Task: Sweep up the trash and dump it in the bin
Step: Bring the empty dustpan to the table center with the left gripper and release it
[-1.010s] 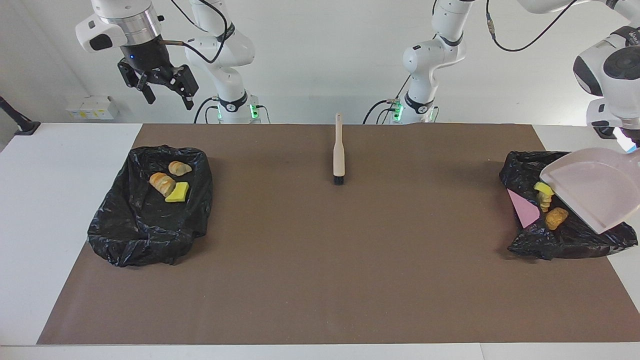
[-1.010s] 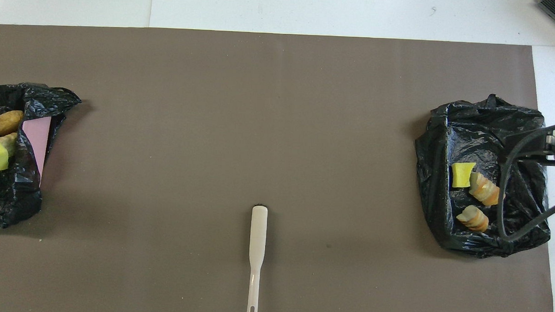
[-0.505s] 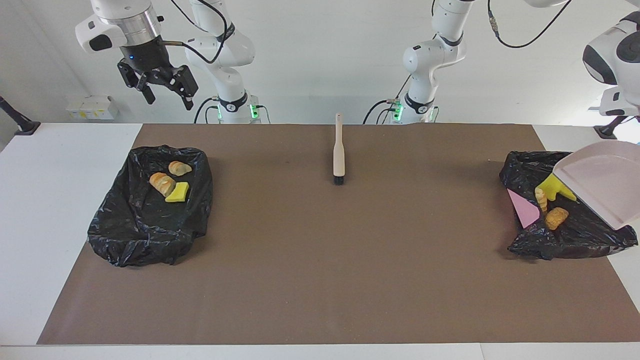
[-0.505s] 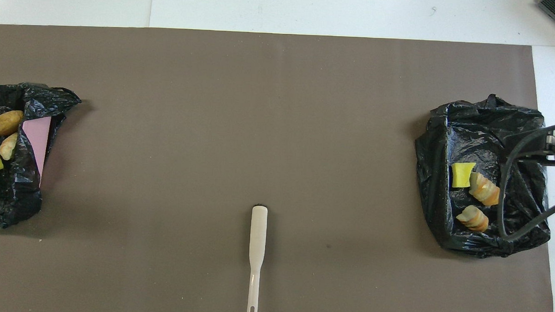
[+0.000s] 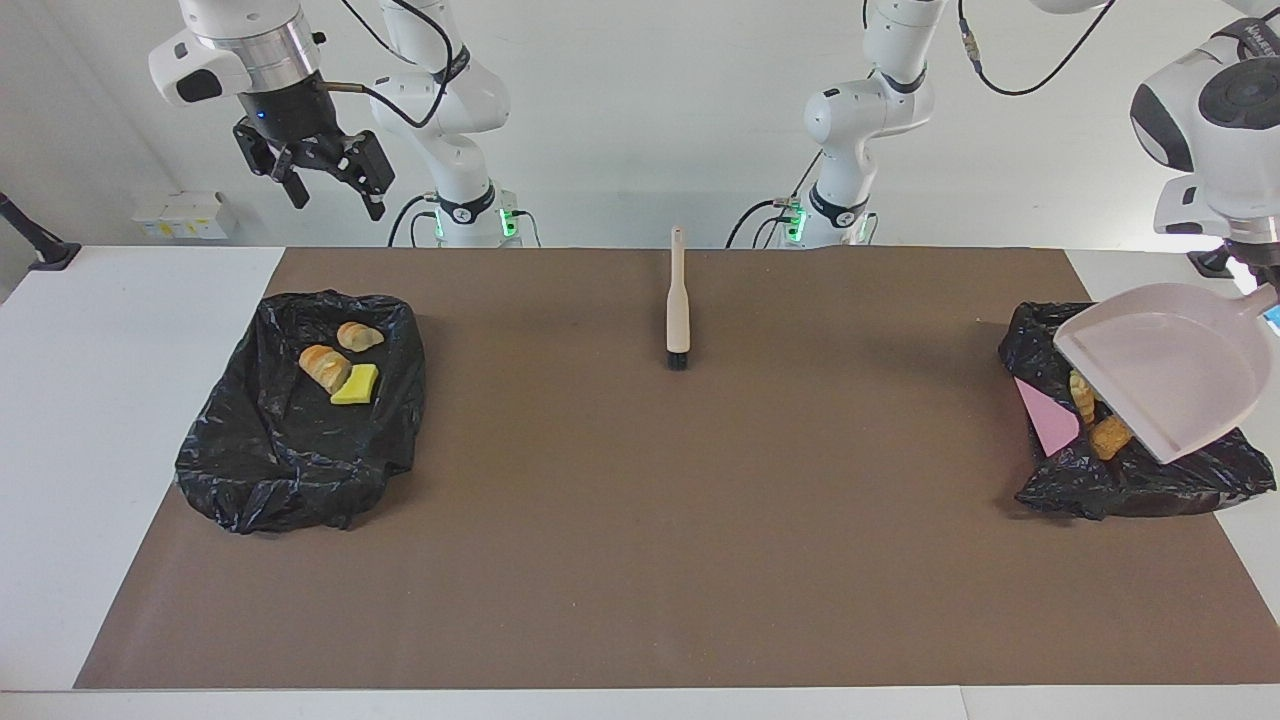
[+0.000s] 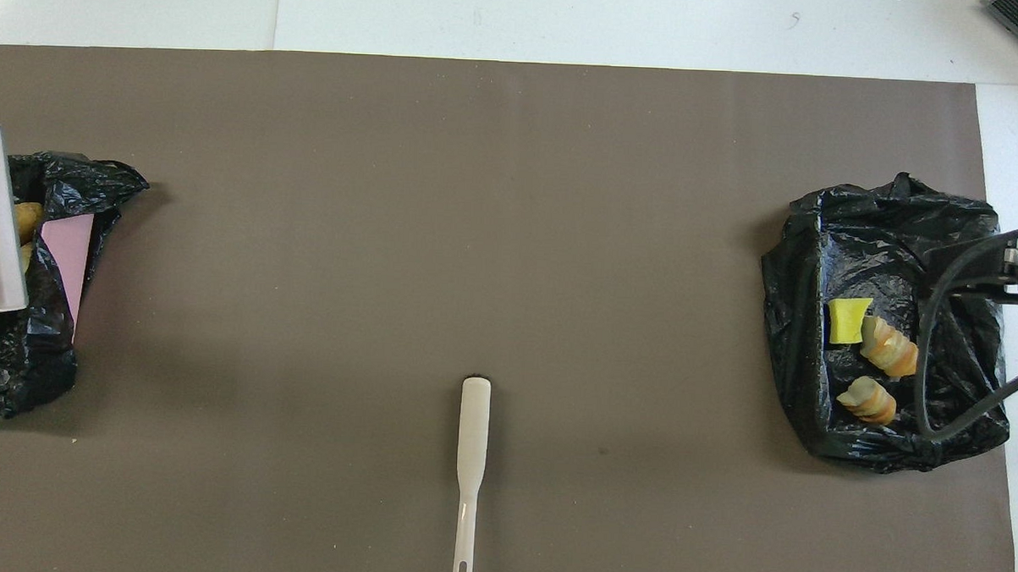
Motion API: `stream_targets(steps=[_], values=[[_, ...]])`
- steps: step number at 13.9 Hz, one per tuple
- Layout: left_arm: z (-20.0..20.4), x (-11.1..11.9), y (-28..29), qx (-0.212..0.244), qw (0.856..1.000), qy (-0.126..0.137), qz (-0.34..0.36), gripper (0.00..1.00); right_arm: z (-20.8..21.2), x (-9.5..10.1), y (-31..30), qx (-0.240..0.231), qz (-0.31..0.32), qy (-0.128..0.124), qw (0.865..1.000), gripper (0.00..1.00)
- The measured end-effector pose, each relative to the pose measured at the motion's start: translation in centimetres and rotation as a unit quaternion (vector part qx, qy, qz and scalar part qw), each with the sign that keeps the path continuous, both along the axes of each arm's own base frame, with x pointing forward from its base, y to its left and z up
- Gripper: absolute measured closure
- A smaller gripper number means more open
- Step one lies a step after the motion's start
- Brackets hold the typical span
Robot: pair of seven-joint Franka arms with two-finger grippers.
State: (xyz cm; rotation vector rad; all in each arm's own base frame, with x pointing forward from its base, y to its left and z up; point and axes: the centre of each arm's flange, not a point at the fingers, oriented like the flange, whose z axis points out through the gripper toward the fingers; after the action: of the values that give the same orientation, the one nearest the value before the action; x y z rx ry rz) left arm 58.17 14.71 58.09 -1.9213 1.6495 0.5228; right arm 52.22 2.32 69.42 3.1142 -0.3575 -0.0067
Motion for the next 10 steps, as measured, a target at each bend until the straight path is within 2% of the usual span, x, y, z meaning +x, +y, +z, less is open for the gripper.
stream_targets(steps=[3,6,8,10], values=[[-1.1,-0.2,-5.1,-0.051,0.998,0.006,0.044,0.69,0.0,0.0,0.0,0.0,0.0,0.0,1.0,0.0],[-1.8,-1.2,-11.8,-0.108,0.988,-0.002,0.112,0.69,0.0,0.0,0.0,0.0,0.0,0.0,1.0,0.0],[-2.1,-2.1,-15.1,-0.157,0.973,-0.005,0.169,0.69,0.0,0.0,0.0,0.0,0.0,0.0,1.0,0.0],[-2.3,-2.8,-18.0,-0.2,0.952,-0.016,0.231,0.69,0.0,0.0,0.0,0.0,0.0,0.0,1.0,0.0]])
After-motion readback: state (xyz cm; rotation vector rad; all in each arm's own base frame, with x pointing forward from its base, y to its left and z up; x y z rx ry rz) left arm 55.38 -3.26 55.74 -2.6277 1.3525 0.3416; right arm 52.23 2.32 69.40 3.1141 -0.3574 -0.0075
